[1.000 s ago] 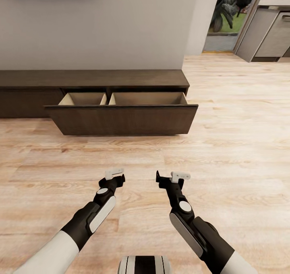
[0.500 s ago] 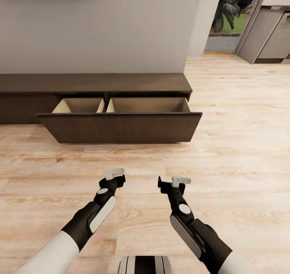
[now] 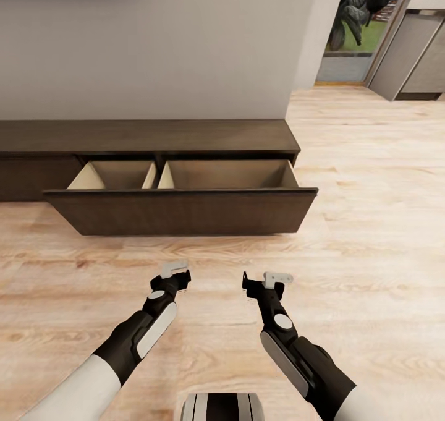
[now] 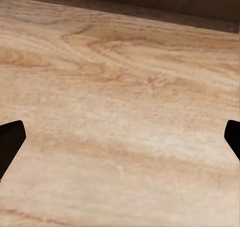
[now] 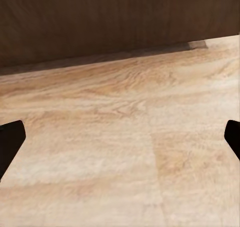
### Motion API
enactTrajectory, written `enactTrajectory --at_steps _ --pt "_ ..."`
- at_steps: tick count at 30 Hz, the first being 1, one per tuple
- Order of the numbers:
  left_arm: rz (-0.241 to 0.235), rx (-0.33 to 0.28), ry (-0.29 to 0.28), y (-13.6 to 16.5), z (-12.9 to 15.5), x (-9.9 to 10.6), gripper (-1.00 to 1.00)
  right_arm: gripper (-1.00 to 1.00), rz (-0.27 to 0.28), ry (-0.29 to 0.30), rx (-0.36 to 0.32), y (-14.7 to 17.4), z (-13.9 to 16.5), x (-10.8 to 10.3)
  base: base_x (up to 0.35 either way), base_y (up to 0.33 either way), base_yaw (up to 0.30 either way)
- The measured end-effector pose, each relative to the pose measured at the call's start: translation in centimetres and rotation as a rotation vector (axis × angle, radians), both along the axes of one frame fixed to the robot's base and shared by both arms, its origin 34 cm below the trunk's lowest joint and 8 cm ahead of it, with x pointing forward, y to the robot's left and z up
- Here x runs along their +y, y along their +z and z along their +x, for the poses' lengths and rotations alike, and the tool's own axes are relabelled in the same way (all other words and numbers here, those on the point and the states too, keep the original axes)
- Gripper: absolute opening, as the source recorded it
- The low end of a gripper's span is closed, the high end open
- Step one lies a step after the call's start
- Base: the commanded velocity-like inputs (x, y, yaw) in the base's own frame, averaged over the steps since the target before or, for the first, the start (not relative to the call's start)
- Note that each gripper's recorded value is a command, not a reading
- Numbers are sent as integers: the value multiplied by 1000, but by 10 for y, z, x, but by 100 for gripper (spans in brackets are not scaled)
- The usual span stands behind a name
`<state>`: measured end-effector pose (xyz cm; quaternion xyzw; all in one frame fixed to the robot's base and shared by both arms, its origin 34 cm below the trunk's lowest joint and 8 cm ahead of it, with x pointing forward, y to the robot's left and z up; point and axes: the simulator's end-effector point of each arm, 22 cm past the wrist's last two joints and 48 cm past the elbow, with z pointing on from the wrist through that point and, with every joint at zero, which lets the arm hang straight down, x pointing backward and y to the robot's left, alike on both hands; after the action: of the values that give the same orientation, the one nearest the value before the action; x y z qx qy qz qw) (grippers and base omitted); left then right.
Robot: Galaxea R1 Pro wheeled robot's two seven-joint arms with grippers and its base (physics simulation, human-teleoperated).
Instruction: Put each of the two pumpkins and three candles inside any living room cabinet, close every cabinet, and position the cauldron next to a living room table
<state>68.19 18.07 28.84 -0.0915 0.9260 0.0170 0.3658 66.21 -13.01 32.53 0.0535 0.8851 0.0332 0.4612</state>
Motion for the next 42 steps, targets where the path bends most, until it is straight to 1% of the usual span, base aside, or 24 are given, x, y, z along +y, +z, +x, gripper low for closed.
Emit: enactTrajectory --at_steps 24,34,42 --pt "0 0 0 0 0 0 100 100 0 -1 2 -1 0 0 286 0 0" --pt "1 1 1 -1 0 1 100 100 0 -1 4 -2 -1 0 163 0 0" --pt "2 1 1 -1 0 2 100 100 -33 -3 46 -22 -11 -9 168 39 0"
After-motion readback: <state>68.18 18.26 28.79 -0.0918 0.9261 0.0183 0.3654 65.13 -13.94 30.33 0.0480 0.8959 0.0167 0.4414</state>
